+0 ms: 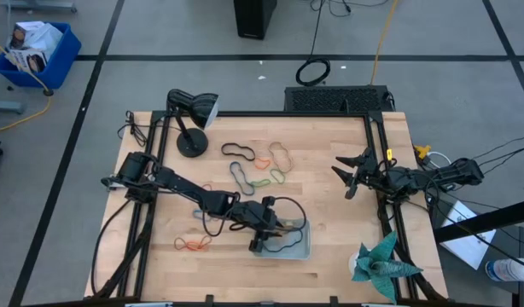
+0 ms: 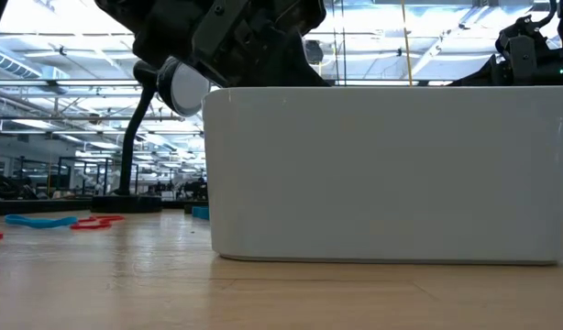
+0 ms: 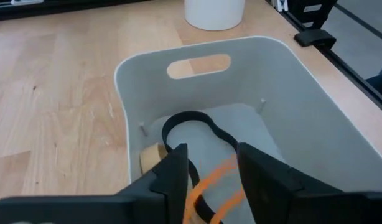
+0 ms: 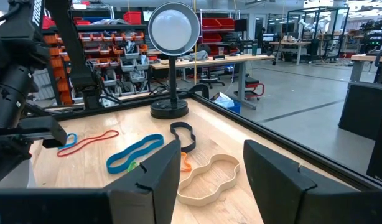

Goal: Pick and place rubber bands into bin
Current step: Put the bottom orange rubber band into the gray bin

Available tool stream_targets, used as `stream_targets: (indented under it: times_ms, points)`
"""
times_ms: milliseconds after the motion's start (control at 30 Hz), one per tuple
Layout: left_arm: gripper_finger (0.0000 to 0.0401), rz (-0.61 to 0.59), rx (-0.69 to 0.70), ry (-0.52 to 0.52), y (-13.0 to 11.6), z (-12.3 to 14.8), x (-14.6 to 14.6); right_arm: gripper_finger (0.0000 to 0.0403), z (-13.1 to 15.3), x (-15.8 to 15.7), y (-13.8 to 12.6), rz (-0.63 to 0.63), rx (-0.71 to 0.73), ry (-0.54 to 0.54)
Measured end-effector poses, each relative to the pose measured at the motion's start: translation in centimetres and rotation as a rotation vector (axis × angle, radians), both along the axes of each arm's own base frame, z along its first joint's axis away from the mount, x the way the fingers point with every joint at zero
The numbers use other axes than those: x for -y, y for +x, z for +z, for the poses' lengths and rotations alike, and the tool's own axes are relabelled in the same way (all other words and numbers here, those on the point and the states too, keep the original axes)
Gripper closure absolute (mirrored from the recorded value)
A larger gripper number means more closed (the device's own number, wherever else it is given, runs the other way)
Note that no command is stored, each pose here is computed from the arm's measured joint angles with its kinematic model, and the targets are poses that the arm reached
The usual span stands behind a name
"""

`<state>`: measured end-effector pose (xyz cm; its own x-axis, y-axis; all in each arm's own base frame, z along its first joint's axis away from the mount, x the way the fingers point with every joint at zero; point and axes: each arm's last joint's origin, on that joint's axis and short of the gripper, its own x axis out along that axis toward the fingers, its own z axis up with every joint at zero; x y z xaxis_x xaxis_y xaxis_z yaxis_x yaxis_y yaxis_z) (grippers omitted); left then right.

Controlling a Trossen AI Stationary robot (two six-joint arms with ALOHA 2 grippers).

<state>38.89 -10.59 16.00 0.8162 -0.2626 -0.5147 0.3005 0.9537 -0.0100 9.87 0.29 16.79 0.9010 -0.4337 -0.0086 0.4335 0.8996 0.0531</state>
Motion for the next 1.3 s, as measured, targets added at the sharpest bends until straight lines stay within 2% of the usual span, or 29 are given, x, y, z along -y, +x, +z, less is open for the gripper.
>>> stream_targets:
  times_ms: [167, 333, 567, 733, 900, 1067, 1300]
  points:
    - [0.0235, -0.008, -0.017, 0.016, -0.4, 0.6, -0.1, 0.0234, 0.0, 0.0, 0.0, 0.000, 0.000, 0.000]
    - [0.0233, -0.014, -0.028, 0.029, -1.8, 3.5, -0.5, 0.0234, 0.0, 0.0, 0.0, 0.000, -0.001, 0.000]
    - [0.0233, 0.058, -0.121, -0.064, -5.1, 7.9, -1.3, 0.0234, 0.0, 0.0, 0.0, 0.000, -0.001, 0.000]
    - [0.0233, 0.004, -0.184, 0.021, -7.8, 9.8, -1.6, 0.0234, 0.0, 0.0, 0.0, 0.000, -0.002, 0.000]
    - [0.0233, -0.063, -0.318, 0.096, -10.3, 10.0, -0.9, 0.0234, 0.0, 0.0, 0.0, 0.000, -0.003, -0.001]
    - [0.0233, -0.040, -0.501, 0.134, -12.4, 9.1, 0.4, 0.0234, 0.0, 0.0, 0.0, 0.000, -0.003, -0.001]
    - [0.0233, 0.054, -0.644, 0.070, -14.4, 8.2, 3.1, 0.0234, 0.0, 0.0, 0.0, 0.000, -0.004, -0.001]
